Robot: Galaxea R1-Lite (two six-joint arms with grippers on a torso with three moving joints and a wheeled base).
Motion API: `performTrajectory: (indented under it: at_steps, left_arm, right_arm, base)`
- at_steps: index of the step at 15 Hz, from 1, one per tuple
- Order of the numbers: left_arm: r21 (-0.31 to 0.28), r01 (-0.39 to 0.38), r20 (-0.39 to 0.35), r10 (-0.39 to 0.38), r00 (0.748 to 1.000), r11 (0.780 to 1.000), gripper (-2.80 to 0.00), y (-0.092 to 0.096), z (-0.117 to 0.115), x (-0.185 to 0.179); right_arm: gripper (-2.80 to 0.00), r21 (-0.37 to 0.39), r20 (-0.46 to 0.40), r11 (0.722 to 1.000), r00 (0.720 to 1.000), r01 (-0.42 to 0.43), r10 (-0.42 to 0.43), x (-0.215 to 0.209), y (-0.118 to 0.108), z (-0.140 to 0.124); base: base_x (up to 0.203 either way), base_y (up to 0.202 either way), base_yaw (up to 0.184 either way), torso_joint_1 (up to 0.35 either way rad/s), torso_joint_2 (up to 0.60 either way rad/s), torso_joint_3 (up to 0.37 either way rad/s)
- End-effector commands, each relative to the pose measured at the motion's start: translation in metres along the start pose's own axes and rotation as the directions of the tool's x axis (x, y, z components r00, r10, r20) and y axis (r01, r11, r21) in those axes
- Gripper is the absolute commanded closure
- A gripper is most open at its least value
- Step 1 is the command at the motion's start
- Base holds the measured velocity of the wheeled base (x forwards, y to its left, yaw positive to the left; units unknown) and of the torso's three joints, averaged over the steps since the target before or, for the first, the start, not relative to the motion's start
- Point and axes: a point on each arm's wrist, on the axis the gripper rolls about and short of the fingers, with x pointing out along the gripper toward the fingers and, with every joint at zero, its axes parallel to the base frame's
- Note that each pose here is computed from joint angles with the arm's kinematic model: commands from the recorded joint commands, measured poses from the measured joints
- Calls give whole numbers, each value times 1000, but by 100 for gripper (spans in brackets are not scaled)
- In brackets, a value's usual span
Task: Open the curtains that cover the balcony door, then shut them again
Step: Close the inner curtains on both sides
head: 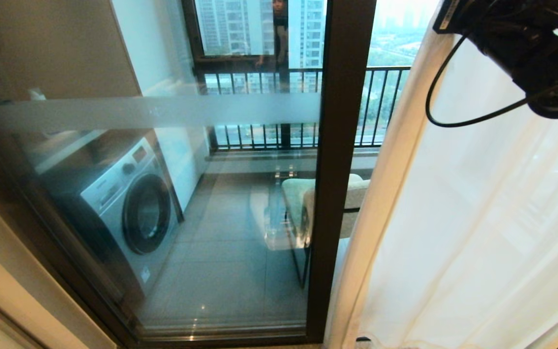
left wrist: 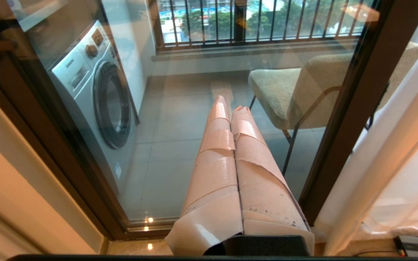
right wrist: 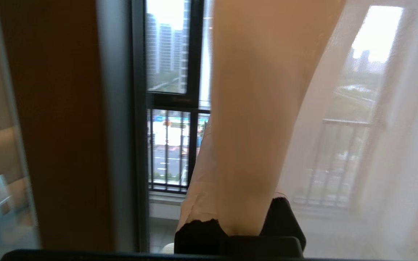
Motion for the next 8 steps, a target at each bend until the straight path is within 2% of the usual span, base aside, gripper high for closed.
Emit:
performTrajectory:
  at_steps: [1, 8]
  left_arm:
    - [0, 0, 1, 0, 1000, 1000, 0, 0, 0, 0]
    - [0, 0, 1, 0, 1000, 1000, 0, 0, 0, 0]
  right_arm:
    - [0, 1, 8, 1000, 1000, -1, 1, 0, 1, 1]
    - [0, 1, 20, 1000, 1000, 0, 0, -1, 0, 6]
  base:
    - [0, 0, 0, 0, 0, 0]
    - [0, 0, 0, 0, 0, 0]
